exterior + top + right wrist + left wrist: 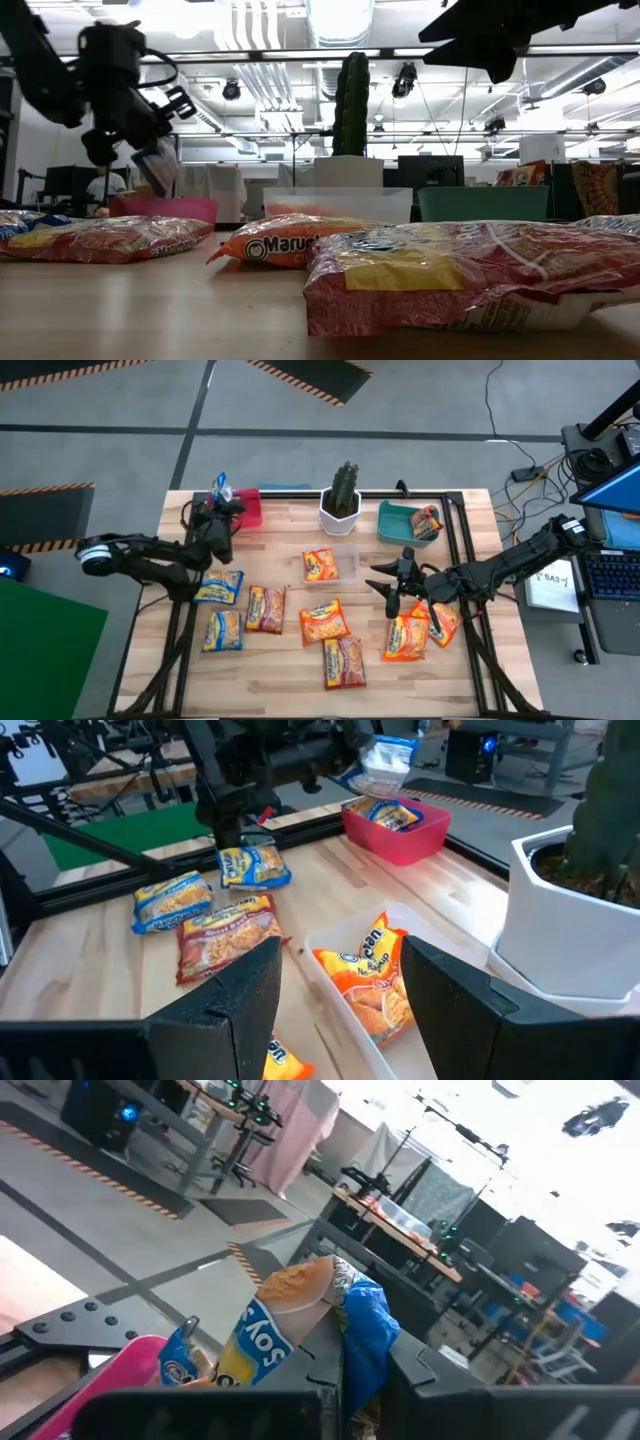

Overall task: Sort Maruchan noodles
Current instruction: Put the blue noodle pack into the red bin

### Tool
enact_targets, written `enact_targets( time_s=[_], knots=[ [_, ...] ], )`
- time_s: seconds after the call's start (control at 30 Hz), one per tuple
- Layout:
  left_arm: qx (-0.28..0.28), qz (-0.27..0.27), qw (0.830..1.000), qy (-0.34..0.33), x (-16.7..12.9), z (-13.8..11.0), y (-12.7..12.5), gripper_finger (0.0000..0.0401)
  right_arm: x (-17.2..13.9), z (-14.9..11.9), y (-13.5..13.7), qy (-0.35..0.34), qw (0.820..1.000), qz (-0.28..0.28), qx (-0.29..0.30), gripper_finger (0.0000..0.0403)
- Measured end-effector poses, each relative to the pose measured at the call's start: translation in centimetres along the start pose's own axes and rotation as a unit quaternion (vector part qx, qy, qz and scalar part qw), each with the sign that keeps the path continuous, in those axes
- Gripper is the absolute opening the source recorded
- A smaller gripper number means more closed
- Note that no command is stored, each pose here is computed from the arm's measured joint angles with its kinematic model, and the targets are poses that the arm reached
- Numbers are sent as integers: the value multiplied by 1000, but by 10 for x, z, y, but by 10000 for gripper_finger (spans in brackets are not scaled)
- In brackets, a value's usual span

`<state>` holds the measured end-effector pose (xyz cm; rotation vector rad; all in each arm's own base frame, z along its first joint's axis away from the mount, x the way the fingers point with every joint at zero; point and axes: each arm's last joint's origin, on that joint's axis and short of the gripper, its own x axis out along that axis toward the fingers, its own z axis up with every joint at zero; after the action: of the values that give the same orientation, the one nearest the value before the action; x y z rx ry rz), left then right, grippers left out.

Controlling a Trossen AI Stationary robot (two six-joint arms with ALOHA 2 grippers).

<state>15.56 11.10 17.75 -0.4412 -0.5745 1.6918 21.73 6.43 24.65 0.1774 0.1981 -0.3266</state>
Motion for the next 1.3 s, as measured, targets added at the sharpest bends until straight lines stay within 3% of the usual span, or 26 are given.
enact_targets(
  time_s=[0.23,0.5,0.63,0.73,0.8,0.97,1.17,1.3],
  knots=[
    [64,-27,998,7,3,-2,-30,8,0,0,0,1,1000,0,-5,194],
    [167,-22,986,-10,-2,39,-67,3,0,-2,-1,11,1000,-3,-19,194],
    [260,-30,965,27,0,55,-86,2,0,-3,-1,12,1000,-3,-23,194],
    [285,-56,951,108,9,71,-99,2,0,-3,-1,12,1000,-3,-25,194],
    [302,-56,934,184,21,83,-103,2,0,-3,-1,12,1000,-3,-25,194],
    [354,-38,870,340,54,101,-108,6,0,-3,-1,12,1000,-3,-26,194],
    [394,-3,822,412,85,103,-114,5,0,-3,-1,12,1000,-3,-26,194],
    [427,25,785,448,96,92,-116,5,0,-3,-1,12,1000,-3,-28,194]
  ],
)
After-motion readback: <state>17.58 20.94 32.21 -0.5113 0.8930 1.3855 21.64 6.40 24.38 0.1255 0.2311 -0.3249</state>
